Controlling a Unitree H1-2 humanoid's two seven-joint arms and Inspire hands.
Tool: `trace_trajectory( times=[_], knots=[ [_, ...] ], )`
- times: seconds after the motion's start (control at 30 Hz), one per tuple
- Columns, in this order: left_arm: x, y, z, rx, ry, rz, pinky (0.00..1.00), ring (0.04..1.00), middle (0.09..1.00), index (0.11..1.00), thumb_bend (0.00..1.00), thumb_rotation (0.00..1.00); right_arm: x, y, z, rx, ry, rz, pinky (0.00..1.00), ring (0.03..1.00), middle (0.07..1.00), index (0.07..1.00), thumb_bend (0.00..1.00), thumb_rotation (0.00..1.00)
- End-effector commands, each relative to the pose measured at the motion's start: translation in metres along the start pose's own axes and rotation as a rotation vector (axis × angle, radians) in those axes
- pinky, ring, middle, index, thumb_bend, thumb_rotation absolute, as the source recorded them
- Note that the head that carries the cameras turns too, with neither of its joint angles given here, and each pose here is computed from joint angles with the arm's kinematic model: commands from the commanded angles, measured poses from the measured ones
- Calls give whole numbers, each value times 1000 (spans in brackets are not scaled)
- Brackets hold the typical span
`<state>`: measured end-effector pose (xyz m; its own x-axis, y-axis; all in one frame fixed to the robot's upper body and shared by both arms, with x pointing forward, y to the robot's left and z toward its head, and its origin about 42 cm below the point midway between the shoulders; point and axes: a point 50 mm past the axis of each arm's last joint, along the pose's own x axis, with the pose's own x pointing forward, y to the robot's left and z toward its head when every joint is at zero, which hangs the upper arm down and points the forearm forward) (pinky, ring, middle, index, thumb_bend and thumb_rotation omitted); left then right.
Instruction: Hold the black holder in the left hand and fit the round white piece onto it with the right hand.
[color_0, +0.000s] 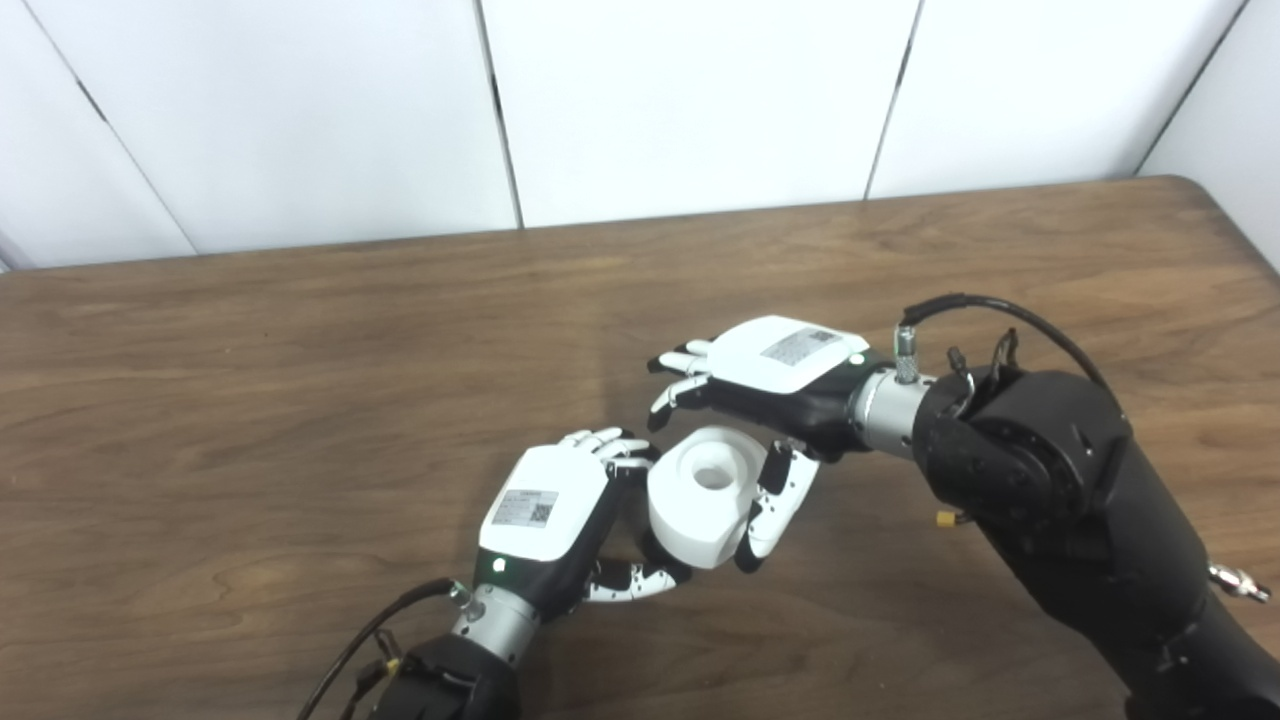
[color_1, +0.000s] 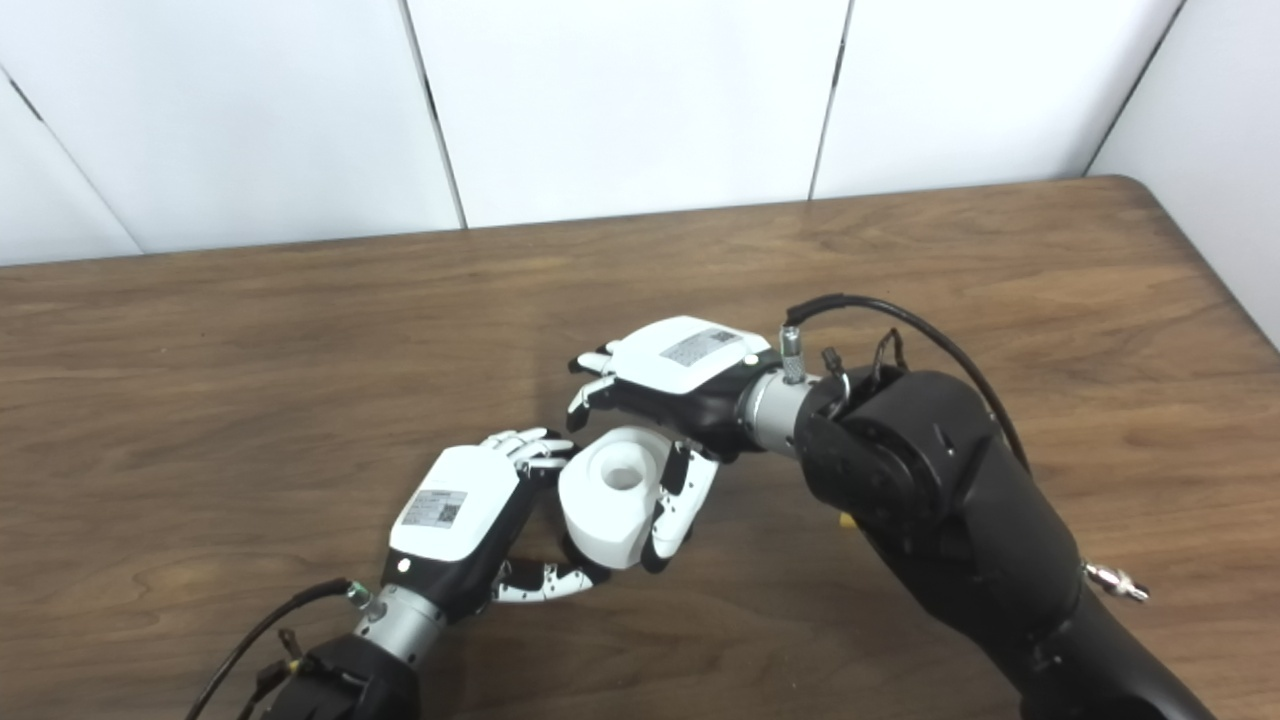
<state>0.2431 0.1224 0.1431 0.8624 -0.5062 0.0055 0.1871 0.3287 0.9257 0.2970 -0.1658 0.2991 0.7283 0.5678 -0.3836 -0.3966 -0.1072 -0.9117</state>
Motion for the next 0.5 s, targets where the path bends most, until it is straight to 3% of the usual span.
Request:
trace_trajectory(
  times=[0.0,0.17,0.47],
  knots=[
    [1,-9,-2,23,11,-58,860,861,793,486,522,49,-3,-14,1,-48,0,-31,1000,1000,988,812,1000,358],
    [1,-9,-3,22,14,-61,864,864,795,486,522,49,-6,-20,-1,-40,-2,-31,1000,1000,987,816,1000,354],
    [2,-9,-4,30,18,-63,864,865,794,487,522,49,-23,-60,-4,-49,-22,-46,1000,1000,997,845,1000,395]
  ],
)
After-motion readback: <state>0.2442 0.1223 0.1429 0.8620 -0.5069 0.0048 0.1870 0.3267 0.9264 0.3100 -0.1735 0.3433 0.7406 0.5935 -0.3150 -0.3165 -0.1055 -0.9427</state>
